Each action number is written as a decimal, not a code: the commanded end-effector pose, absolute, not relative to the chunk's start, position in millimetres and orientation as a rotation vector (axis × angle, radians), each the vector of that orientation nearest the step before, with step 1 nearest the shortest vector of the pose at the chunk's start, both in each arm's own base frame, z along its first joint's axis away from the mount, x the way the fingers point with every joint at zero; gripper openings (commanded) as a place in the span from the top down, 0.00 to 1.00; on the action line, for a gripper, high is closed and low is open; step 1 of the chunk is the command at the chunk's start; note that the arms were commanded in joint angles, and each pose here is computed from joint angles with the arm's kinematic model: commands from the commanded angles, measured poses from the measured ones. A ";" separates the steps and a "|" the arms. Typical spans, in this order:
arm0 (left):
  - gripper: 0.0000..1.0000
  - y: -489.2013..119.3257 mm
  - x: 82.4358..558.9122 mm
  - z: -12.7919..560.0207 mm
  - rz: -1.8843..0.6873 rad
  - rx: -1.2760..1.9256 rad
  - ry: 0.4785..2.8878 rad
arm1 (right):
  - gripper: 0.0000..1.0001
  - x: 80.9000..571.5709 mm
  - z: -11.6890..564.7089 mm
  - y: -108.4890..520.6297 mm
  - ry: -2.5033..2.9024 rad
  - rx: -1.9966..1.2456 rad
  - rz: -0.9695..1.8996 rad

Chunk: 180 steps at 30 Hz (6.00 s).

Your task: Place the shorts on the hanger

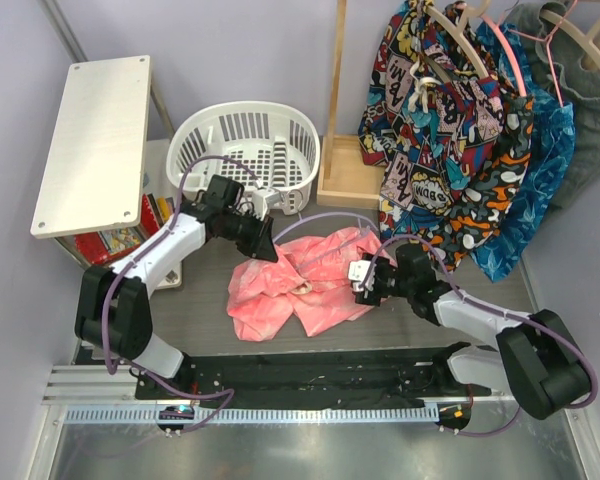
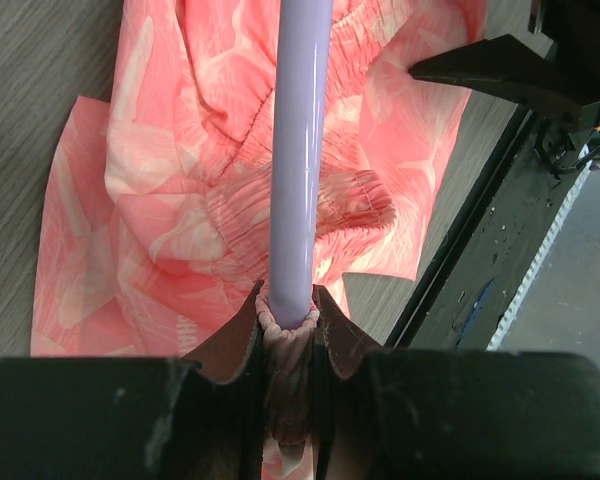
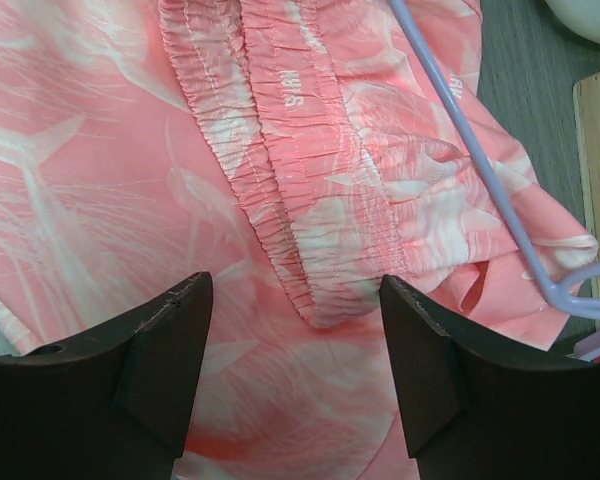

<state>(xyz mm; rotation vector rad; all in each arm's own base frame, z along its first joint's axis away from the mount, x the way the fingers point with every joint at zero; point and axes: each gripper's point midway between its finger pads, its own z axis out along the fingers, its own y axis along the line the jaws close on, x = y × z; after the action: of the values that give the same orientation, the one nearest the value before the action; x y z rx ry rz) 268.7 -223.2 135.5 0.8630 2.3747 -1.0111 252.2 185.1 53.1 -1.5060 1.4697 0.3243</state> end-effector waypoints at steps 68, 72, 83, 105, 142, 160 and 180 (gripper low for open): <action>1.00 -128.9 221.8 194.8 -0.491 1.284 1.919 | 0.99 341.9 122.5 83.4 2.240 -0.684 0.489; 1.00 -122.3 232.8 193.7 -0.445 1.303 1.971 | 0.99 339.7 138.1 86.8 2.223 -0.682 0.510; 1.00 -137.9 249.9 194.2 -0.363 1.381 1.992 | 0.99 337.1 189.6 101.1 2.142 -0.670 0.583; 1.00 -230.7 248.2 213.9 -0.628 1.357 1.920 | 0.47 322.9 247.2 159.7 1.887 -0.997 0.607; 0.56 -231.9 229.5 258.4 -0.769 1.303 1.823 | 0.99 265.2 263.5 261.0 1.489 -1.538 0.641; 0.62 -271.7 260.2 295.8 -0.868 1.202 1.756 | 0.99 253.7 331.1 237.8 1.367 -1.501 0.424; 0.72 -213.3 242.0 275.8 -0.689 1.252 1.866 | 0.99 238.0 336.0 206.2 1.413 -1.501 0.305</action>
<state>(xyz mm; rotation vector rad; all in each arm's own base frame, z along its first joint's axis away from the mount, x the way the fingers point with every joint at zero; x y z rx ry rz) 235.6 -240.5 280.7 1.2934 1.7854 -0.8107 244.7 225.4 305.4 -1.5394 1.4634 0.4007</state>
